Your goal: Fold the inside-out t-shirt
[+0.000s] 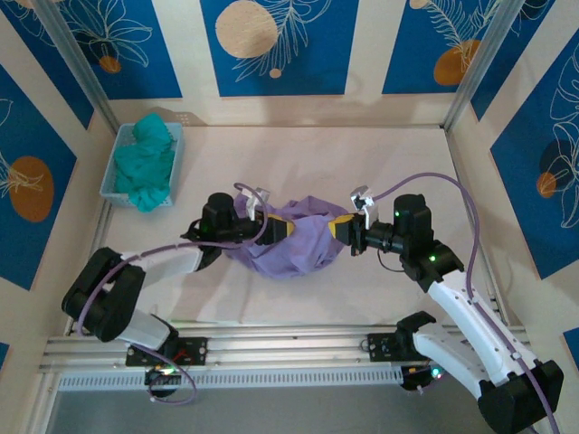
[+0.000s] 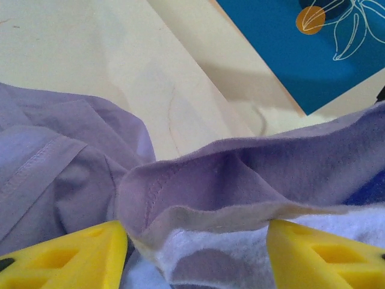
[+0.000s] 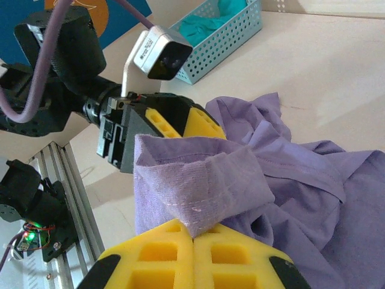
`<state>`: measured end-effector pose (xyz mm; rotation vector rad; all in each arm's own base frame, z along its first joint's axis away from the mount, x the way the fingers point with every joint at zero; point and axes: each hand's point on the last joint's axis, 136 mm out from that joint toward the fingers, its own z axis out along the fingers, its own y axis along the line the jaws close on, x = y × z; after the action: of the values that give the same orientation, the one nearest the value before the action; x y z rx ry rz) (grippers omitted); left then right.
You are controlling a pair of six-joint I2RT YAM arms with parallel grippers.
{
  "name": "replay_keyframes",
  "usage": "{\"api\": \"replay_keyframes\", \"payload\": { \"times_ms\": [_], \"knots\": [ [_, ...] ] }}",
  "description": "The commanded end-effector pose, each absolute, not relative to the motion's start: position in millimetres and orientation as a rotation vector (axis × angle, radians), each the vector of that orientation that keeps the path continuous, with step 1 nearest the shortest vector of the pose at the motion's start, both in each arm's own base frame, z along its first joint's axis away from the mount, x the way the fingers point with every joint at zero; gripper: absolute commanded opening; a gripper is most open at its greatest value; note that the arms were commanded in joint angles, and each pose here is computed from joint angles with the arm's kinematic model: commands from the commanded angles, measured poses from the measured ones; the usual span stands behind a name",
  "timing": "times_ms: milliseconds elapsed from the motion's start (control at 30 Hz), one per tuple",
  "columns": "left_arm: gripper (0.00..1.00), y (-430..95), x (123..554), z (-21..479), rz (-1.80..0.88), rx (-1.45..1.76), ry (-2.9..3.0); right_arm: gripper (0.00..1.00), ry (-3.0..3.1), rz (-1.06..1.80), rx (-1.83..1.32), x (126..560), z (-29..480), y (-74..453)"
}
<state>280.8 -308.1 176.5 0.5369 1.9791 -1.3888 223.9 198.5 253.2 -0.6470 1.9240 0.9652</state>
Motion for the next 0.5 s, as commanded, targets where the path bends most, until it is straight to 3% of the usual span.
{"api": "replay_keyframes", "payload": {
  "times_ms": [0,100,333,467],
  "knots": [
    [0.57,-315,289,201,-1.449,0.569,1.856,0.00,1.881,0.985,-0.653,221,272,199],
    [0.45,-319,294,203,-1.464,0.566,1.837,0.00,1.880,0.982,-0.649,222,273,198],
    [0.00,-308,304,217,-1.426,0.531,1.794,0.00,1.911,0.916,-0.563,233,275,187],
    [0.00,-290,304,242,-1.377,0.475,1.747,0.00,1.958,0.861,-0.400,250,277,174]
  ]
}}
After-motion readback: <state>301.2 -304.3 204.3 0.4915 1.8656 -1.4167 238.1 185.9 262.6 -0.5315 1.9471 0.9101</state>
